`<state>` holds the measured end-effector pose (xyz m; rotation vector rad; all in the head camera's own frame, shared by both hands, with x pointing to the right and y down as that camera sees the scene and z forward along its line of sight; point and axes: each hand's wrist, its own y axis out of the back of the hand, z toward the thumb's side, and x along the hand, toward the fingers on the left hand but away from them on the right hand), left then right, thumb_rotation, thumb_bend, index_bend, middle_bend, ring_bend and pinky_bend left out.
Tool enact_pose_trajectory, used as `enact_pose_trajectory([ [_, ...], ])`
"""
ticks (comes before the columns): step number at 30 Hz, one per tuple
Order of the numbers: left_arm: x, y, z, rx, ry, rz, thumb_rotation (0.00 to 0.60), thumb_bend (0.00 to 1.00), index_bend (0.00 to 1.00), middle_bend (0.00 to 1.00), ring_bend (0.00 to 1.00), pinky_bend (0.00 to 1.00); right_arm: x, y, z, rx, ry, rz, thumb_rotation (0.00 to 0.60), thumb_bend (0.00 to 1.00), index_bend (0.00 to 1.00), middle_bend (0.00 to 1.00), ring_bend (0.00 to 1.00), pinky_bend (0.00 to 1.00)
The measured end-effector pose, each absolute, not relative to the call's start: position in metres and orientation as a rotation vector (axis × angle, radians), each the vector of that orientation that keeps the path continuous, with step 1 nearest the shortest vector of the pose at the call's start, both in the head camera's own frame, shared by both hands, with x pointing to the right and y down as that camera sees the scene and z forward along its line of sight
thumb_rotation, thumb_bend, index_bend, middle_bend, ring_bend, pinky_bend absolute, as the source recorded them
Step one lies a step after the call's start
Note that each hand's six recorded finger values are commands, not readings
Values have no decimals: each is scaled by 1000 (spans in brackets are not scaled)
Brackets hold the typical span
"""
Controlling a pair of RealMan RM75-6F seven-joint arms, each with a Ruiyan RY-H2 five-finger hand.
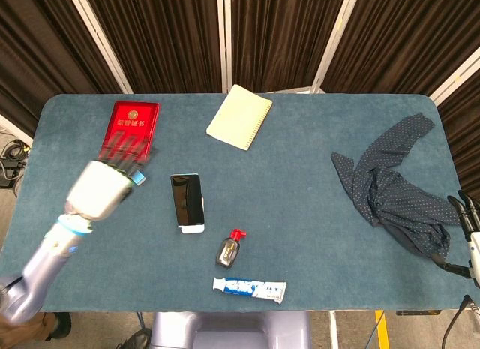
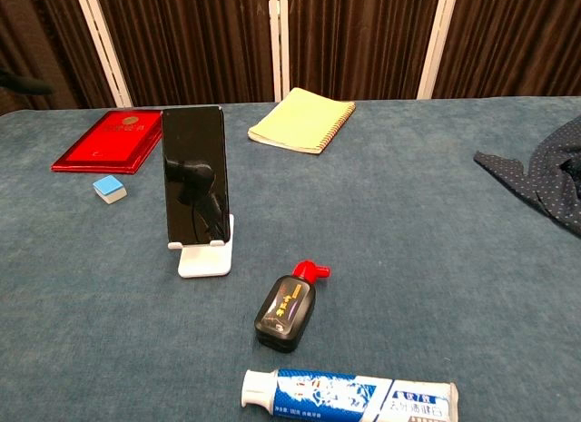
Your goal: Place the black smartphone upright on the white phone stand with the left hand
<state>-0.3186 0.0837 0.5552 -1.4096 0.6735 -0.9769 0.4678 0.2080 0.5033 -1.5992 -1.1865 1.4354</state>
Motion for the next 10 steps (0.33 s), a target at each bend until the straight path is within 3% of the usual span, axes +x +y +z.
enact_pose_trajectory([
  [10,-446,156,538,-1367,1028,-1423,600,0,0,0,0,0,465,207,505,-1588,-1176,1440,600,0,0,0,0,0],
])
